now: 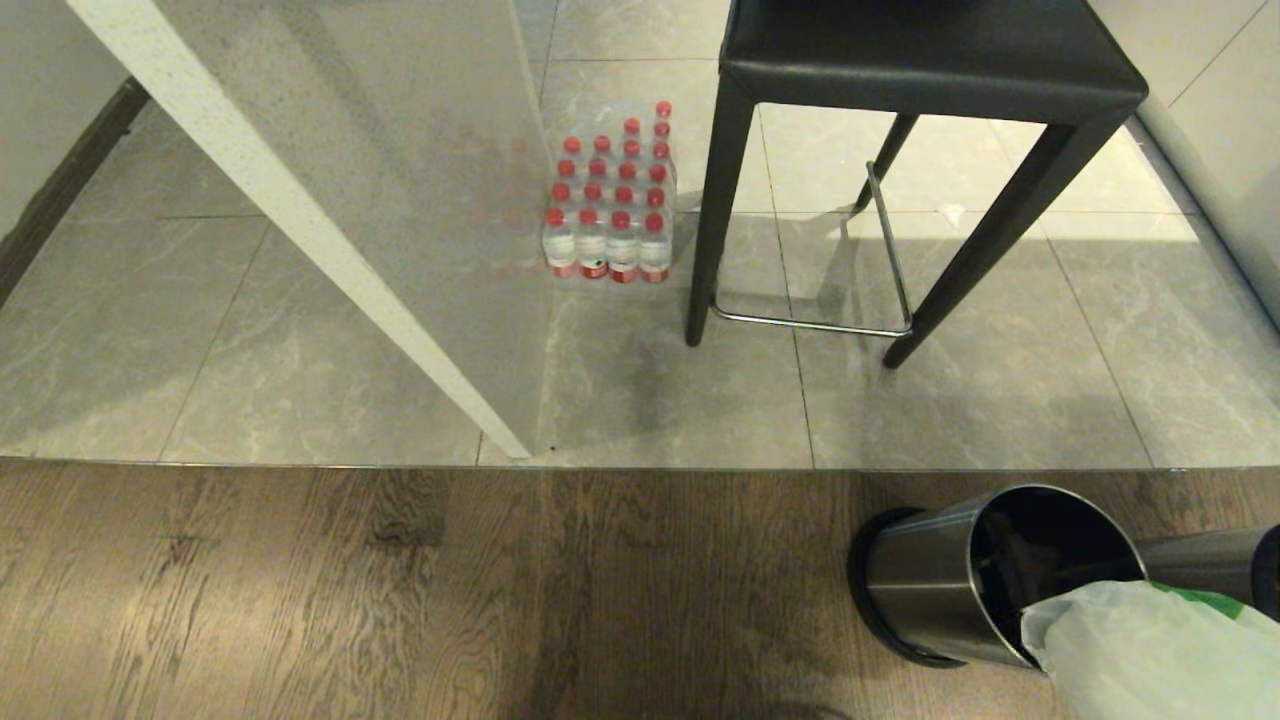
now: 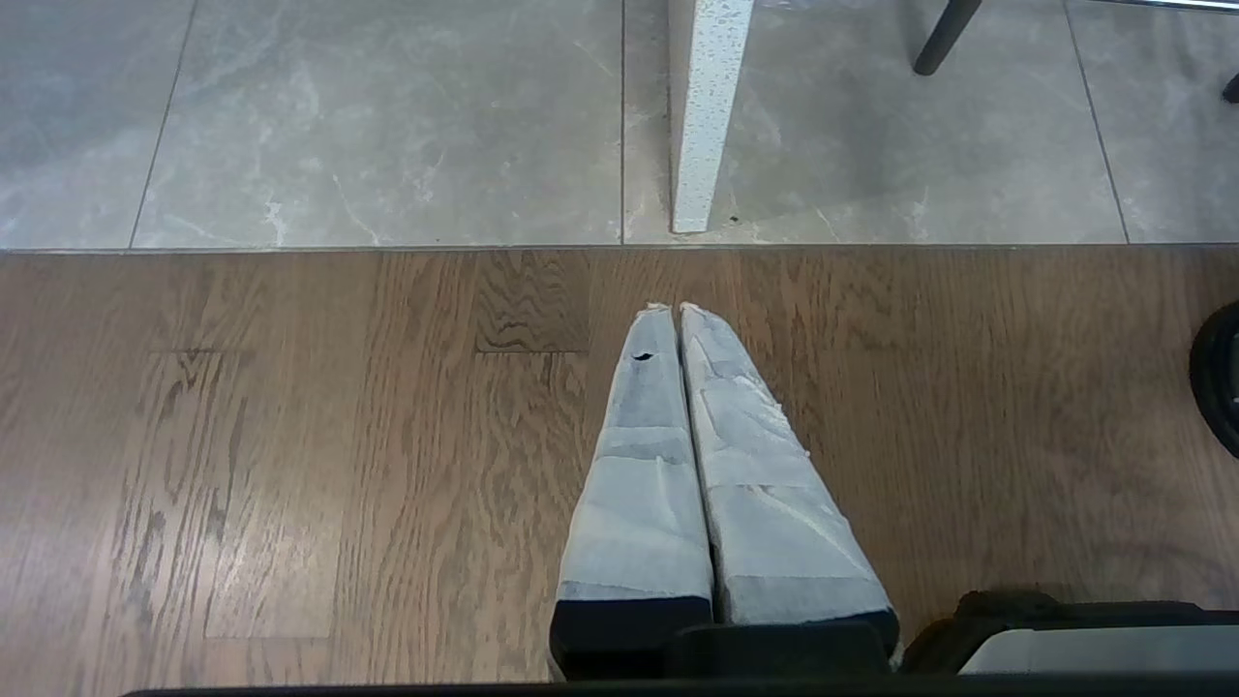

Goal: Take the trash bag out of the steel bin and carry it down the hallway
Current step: Put the trash bag at the door

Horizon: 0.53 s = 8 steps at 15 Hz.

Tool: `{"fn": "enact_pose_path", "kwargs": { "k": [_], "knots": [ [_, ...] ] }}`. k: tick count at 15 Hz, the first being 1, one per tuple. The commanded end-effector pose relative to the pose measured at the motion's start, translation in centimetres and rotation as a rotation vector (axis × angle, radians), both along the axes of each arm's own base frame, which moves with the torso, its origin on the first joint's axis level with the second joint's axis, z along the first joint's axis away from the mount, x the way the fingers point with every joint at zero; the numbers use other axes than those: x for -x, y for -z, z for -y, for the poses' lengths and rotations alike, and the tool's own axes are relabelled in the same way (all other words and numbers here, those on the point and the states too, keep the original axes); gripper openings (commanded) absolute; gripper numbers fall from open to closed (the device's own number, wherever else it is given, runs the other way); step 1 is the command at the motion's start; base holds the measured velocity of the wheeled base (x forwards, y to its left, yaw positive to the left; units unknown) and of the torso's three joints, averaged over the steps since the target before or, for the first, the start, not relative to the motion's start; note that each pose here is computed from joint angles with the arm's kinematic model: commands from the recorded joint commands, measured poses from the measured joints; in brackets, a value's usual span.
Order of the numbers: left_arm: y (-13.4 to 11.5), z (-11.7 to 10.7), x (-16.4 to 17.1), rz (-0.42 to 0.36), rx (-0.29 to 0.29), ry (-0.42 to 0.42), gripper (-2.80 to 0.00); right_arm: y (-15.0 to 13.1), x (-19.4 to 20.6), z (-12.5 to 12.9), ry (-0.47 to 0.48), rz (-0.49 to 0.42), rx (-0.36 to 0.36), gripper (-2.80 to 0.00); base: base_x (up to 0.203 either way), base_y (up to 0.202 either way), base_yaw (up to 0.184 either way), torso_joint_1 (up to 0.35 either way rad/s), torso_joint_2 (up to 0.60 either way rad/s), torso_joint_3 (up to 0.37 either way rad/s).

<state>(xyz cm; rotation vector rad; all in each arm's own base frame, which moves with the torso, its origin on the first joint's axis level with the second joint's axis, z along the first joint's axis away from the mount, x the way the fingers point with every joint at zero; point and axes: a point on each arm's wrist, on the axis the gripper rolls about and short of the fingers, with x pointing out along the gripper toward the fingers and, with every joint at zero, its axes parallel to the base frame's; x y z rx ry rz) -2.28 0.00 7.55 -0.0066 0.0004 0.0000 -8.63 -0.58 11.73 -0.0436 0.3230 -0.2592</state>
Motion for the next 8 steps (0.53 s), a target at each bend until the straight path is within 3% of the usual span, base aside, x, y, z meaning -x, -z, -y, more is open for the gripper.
{"fn": "enact_pose_path", "kwargs": {
  "k": [1, 2, 8],
  "knots": [
    [0.0, 0.0, 0.0, 0.000, 0.000, 0.000, -2.80, -1.4, -0.7, 0.0, -0.001, 0.128, 0.001, -2.80, 0.000, 0.000, 0.000, 0.000, 0.00, 0.000],
    [0.0, 0.0, 0.0, 0.000, 0.000, 0.000, -2.80, -2.1, -1.0, 0.0, -0.003, 0.184, 0.007, -2.80, 0.000, 0.000, 0.000, 0.000, 0.00, 0.000],
    [0.0, 0.0, 0.0, 0.000, 0.001, 0.000, -2.80, -5.7, -2.4, 0.0, -0.003, 0.279, 0.014, -2.80, 0.000, 0.000, 0.000, 0.000, 0.00, 0.000]
  ]
}}
